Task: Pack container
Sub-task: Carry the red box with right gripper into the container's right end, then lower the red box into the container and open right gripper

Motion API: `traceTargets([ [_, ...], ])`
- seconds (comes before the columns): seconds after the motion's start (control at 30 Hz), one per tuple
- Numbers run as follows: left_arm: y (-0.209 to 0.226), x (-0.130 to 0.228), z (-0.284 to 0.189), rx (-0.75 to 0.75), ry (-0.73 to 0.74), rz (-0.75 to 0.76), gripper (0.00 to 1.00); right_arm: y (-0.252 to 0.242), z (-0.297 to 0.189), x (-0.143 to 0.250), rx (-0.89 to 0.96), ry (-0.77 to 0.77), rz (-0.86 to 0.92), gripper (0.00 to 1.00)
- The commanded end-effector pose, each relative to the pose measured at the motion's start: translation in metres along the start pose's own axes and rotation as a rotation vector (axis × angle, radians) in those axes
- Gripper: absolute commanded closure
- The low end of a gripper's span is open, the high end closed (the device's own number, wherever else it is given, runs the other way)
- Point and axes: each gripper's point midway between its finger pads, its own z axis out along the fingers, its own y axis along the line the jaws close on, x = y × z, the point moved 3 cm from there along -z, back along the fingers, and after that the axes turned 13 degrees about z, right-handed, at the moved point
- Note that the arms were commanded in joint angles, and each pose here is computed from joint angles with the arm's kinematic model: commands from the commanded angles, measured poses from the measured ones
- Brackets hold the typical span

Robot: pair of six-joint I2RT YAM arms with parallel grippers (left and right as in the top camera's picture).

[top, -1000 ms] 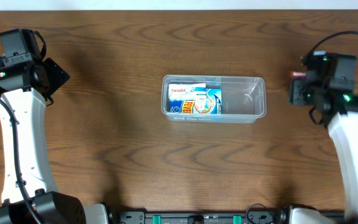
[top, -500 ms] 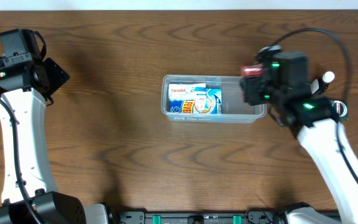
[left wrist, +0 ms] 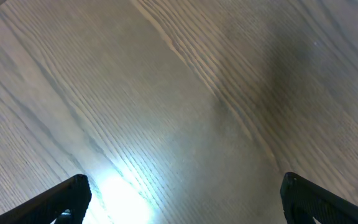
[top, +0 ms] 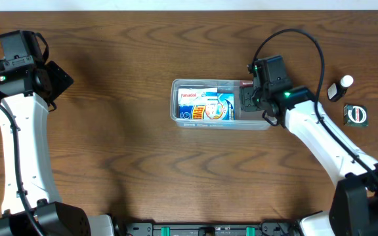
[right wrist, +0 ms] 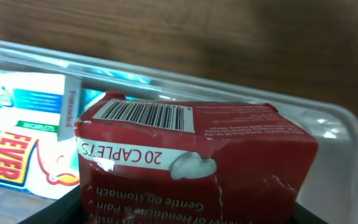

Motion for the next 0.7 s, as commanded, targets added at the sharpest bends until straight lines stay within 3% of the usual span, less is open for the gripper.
traceTargets([
  [0.0, 0.0, -0.002, 0.001, -0.004, 0.002, -0.007, 0.02, 0.003, -0.001, -0.003, 0.008, -0.015, 0.014, 0.39],
  [0.27, 0.001, -0.002, 0.001, -0.004, 0.002, -0.007, 0.02, 0.001, -0.001, 0.003, 0.02, 0.011, 0.054, 0.36],
  [0.4, 0.001, -0.002, 0.001, -0.004, 0.002, -0.007, 0.02, 0.008, -0.001, 0.006, 0.009, 0.013, 0.037, 0.25],
  [0.67, 0.0, -0.002, 0.001, -0.004, 0.002, -0.007, 0.02, 0.013, -0.002, 0.008, 0.001, 0.011, 0.025, 0.2],
])
